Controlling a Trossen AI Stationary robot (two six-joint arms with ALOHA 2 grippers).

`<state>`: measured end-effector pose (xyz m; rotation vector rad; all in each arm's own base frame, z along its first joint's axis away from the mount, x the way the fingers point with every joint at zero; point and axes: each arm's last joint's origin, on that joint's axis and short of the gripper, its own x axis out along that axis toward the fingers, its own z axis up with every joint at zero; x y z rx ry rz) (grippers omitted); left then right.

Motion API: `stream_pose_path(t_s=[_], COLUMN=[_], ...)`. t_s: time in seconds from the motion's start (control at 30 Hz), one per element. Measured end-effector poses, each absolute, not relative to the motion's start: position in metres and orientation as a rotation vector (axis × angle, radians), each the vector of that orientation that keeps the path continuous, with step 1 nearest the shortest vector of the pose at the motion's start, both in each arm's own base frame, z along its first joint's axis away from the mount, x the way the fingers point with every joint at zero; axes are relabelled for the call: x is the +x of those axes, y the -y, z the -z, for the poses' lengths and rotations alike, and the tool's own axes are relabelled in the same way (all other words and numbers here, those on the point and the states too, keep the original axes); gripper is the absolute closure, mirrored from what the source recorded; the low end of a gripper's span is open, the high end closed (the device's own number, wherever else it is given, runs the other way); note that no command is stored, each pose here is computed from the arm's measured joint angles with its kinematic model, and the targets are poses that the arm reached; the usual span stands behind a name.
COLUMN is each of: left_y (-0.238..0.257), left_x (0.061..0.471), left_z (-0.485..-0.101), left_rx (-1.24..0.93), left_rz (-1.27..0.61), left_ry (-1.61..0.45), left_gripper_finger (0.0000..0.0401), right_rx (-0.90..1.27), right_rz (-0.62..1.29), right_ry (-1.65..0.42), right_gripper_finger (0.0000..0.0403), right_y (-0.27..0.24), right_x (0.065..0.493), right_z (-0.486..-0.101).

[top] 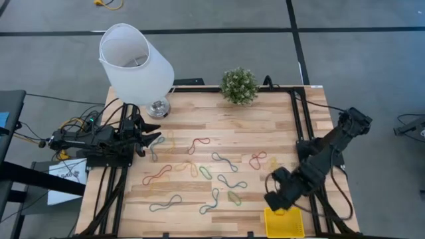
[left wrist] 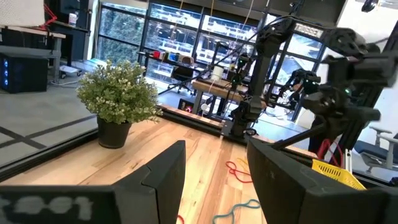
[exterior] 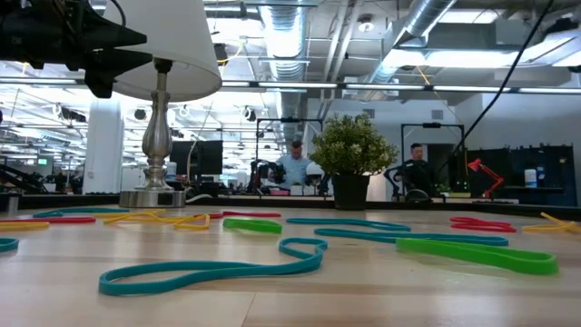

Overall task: Pick and place rubber bands into bin
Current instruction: Put the red rubber band into the yellow basket

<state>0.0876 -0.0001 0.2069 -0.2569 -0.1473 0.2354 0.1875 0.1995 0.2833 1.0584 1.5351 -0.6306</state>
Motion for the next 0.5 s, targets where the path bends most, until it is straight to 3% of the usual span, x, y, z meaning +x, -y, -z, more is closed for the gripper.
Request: stream_pose_path(t_s=[0.23, 0.5], left_y=[0.0, 0.0], left_x=[0.088, 0.088], left_z=[-0.207, -0.207], left_rx=[-0.257, -0.262], left_rz=[-0.235, -0.234], left_ry=[0.148, 0.153], left_gripper_finger=[0.0239, 0.0239], right_rx=[1.051, 1.012], right_rz=[0.571, 0.531], right_ry=[-1.581, -1.654], right_gripper_finger=[0.0403, 0.0403], right_y=[-0.25, -0.271], right_x=[0.187, 0.196], right_z=[-0.251, -0.223])
